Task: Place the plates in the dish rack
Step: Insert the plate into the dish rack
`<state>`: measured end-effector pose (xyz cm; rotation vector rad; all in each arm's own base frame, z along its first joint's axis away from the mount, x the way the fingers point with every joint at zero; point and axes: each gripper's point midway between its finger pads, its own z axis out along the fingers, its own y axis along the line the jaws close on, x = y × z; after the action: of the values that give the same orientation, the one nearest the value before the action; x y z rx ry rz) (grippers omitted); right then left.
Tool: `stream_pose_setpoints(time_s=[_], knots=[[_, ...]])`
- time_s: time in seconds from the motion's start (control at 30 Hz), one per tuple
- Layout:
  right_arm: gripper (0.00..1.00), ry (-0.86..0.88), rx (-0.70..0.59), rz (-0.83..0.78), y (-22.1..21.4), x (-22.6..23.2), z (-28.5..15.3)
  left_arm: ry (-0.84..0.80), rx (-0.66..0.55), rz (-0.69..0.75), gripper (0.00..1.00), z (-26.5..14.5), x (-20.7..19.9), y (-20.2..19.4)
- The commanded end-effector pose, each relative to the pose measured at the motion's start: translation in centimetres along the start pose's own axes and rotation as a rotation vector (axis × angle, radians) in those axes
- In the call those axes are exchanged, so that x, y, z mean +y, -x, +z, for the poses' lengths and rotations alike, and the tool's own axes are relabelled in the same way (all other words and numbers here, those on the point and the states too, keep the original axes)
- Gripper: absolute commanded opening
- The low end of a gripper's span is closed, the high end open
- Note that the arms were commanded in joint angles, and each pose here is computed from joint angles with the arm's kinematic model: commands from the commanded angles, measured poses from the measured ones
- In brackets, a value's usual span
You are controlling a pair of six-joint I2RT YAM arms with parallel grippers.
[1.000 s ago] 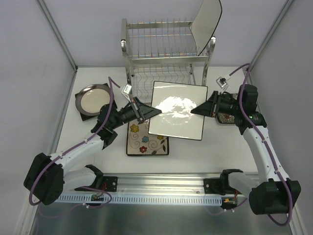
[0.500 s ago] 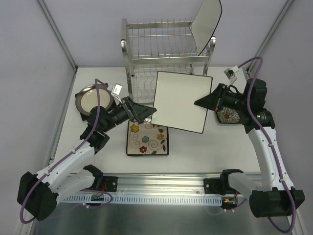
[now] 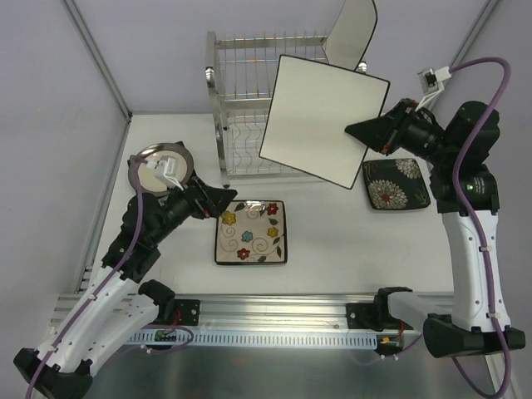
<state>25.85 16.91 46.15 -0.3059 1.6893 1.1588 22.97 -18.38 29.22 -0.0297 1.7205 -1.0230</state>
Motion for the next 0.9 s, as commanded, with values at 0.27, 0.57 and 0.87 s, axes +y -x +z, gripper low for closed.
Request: stream_pose_setpoints(time_s=[0.27, 0.57, 0.87], knots=[[0.01, -0.091, -0.428, -0.381, 14.7, 4.5, 0.1, 0.392, 0.134, 0.205, 0.99, -3.3, 8.3, -2.2], [0.01, -0.235, -0.588, -0.517, 20.0, 2.7, 2.2, 0.549, 0.164, 0.363, 0.99, -5.8, 12.3, -2.8], [0.01, -0.272, -0.79, -0.6, 24.0, 3.1, 4.5, 0.713, 0.204, 0.419, 0.99, -6.8, 16.4, -4.1]])
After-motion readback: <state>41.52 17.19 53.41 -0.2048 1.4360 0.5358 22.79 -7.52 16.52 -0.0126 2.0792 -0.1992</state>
